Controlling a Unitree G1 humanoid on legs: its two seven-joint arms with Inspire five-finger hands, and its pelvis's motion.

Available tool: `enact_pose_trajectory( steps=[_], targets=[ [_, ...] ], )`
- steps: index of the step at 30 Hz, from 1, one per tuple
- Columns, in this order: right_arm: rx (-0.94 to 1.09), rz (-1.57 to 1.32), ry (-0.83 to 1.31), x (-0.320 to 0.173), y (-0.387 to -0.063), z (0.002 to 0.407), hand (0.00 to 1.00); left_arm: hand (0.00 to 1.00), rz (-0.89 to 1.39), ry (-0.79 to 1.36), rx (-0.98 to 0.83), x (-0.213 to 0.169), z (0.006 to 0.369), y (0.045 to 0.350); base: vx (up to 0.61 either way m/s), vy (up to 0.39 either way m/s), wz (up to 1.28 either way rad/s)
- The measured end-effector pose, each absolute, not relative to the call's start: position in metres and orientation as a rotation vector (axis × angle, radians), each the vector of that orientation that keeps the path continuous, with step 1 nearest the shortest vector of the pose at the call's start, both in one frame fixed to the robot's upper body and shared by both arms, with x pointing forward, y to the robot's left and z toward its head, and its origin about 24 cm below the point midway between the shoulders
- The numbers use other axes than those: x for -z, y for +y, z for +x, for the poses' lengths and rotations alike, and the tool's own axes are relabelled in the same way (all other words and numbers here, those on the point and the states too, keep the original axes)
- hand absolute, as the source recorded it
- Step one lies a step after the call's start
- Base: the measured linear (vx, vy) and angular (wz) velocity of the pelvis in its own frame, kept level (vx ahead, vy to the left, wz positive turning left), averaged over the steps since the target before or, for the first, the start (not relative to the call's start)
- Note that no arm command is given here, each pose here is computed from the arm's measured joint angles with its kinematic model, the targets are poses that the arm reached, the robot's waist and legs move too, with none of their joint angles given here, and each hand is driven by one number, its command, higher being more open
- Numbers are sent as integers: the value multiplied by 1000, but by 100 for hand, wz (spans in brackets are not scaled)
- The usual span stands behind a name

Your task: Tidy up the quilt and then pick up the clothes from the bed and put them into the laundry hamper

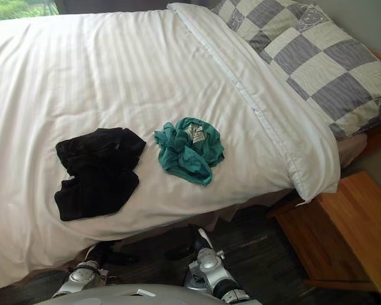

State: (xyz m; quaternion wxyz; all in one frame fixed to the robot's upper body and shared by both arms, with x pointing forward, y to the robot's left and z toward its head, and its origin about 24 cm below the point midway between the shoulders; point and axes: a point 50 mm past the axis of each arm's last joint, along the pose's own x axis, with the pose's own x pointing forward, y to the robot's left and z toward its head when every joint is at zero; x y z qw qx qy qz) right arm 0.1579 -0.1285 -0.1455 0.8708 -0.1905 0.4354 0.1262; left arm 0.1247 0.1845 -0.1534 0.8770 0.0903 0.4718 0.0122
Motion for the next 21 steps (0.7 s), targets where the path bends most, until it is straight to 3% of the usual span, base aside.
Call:
enact_pose_trajectory(
  steps=[12, 17, 21],
  targets=[
    [-106, -240, 994, 152, -142, 144, 100, 100, 23, 1021, -230, 156, 113, 197, 37, -1, 39],
    [225, -33, 1048, 155, -187, 130, 100, 100, -140, 1034, -406, 159, 102, 204, 139, 80, 23],
    [829, 503, 1117, 169, -220, 61, 100, 100, -479, 1004, -882, 160, 57, 251, 202, 7, 27]
  ],
)
